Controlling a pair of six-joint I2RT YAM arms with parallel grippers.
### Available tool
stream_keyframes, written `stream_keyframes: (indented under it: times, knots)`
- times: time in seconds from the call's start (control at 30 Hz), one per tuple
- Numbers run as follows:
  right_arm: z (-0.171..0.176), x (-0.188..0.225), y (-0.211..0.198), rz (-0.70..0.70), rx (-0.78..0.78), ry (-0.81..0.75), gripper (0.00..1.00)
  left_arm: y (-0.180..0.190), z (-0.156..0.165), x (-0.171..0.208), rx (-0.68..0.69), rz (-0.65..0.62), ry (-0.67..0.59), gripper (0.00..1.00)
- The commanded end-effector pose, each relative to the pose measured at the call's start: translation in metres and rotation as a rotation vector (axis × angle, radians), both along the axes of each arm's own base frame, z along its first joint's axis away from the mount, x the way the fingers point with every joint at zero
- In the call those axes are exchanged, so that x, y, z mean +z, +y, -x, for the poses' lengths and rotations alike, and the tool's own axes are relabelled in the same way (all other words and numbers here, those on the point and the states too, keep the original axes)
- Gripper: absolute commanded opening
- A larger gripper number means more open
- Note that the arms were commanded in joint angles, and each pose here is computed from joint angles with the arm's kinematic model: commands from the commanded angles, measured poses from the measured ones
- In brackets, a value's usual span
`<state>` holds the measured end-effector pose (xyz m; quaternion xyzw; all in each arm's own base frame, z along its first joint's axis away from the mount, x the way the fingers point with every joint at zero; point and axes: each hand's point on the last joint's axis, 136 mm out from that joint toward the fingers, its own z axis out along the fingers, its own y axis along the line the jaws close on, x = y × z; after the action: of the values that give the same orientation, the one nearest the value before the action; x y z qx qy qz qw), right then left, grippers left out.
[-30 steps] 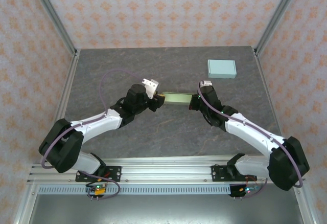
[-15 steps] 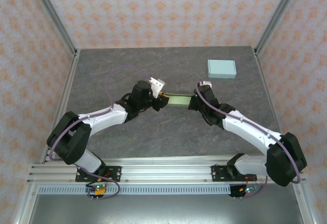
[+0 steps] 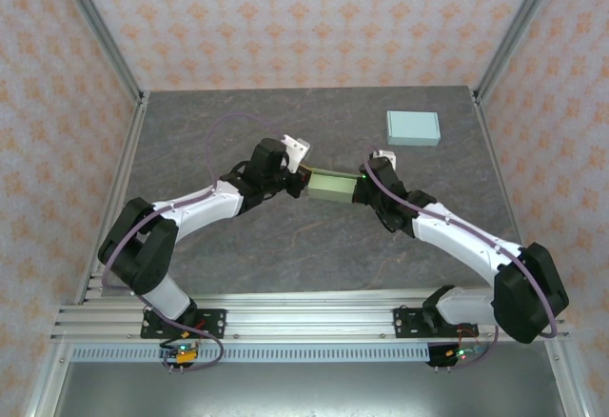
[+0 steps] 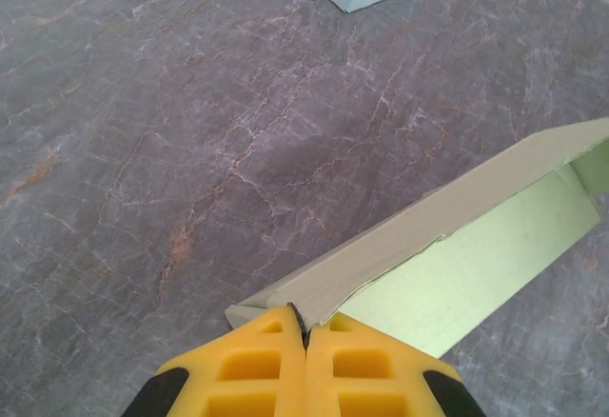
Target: Fold the paper box
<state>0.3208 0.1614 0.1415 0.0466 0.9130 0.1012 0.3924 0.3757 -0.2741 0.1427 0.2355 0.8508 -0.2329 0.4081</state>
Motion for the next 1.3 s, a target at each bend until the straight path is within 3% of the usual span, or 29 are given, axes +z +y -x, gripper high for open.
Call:
stream_keyframes:
  times: [0.0,0.5,0.7,0.87,1.13,1.27]
  knots:
    - [-0.005,0.008,0.008,-0.027,-0.016,-0.017,0.0,-0.018,0.004,0.015,-0.002,0.126,0.077,0.0]
    - [-0.006,0.005,0.012,-0.002,-0.049,-0.025,0.0,-0.026,0.003,-0.005,0.123,0.164,0.214,0.0]
    - [-0.007,0.004,0.012,-0.001,-0.054,-0.026,0.0,-0.021,0.008,-0.028,0.131,0.092,0.228,0.0]
    - [-0.008,0.004,0.011,0.0,-0.065,-0.029,0.02,-0.01,0.015,-0.056,0.123,-0.063,0.183,0.0]
    - [0.001,0.02,0.011,-0.061,-0.031,-0.081,0.32,-0.008,0.019,-0.075,0.141,-0.116,0.084,0.0]
    - [0.017,0.041,0.013,0.014,0.175,-0.191,0.47,-0.004,0.016,-0.077,0.15,-0.146,0.058,0.0]
